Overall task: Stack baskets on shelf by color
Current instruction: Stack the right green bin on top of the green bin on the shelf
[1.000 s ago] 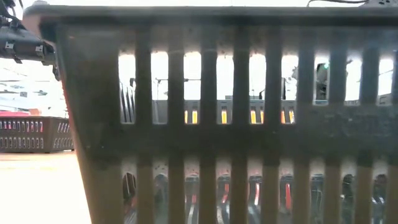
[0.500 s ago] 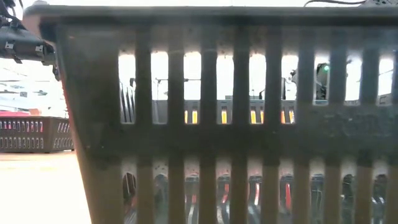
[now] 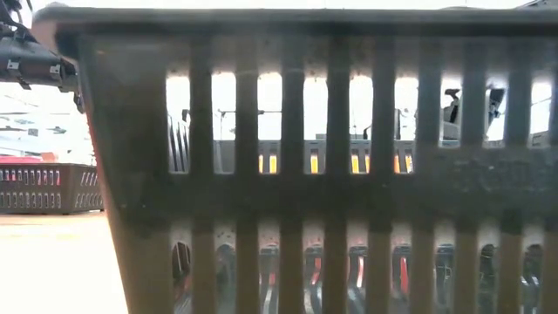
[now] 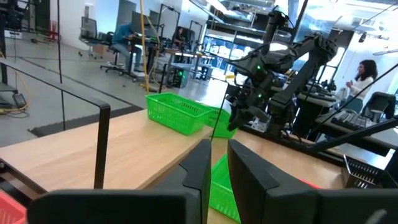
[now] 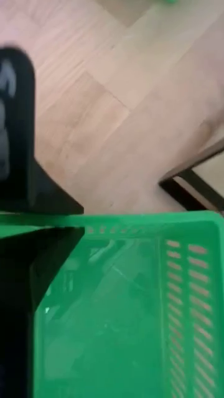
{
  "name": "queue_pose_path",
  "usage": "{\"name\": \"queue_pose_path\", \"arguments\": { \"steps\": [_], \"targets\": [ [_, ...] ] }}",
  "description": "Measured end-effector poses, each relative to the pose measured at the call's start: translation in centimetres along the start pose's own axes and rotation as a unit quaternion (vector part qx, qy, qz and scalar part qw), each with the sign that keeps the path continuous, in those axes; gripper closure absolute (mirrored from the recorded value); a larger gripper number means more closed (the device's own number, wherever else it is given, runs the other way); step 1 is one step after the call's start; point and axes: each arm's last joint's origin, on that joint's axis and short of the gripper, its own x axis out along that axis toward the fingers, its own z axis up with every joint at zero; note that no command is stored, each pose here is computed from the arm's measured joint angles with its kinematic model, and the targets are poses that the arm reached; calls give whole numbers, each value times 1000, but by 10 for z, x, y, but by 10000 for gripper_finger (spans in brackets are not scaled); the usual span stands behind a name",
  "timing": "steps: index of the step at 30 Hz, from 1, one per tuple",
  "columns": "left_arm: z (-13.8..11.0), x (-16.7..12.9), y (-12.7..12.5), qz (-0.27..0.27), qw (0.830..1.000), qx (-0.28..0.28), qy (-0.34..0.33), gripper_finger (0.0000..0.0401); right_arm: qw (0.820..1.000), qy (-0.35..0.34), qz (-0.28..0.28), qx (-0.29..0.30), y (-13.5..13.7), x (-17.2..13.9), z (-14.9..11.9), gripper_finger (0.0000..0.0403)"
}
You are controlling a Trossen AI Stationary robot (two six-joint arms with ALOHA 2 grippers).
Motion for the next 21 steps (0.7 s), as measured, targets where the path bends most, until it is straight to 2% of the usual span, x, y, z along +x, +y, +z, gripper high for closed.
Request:
{"name": "queue_pose_path", "arguments": {
  "steps": [4,7,10,17,19,21],
  "targets": [
    [0,0,0,2,1000,1,0,345,999,-27,-28,5,1,-6,2,391],
    [-1,0,0,4,1000,5,5,345,995,-88,-53,-3,2,-24,13,398],
    [-2,0,1,4,1000,7,7,345,981,-168,-97,-7,1,-51,26,399],
    [-2,0,1,5,1000,6,6,345,921,-339,-187,-49,0,-123,52,401],
    [-1,0,0,4,1000,6,6,345,900,-377,-196,-100,2,-139,59,401],
    [-1,0,0,5,1000,7,6,345,876,-407,-182,-185,8,-147,64,401]
  ]
}}
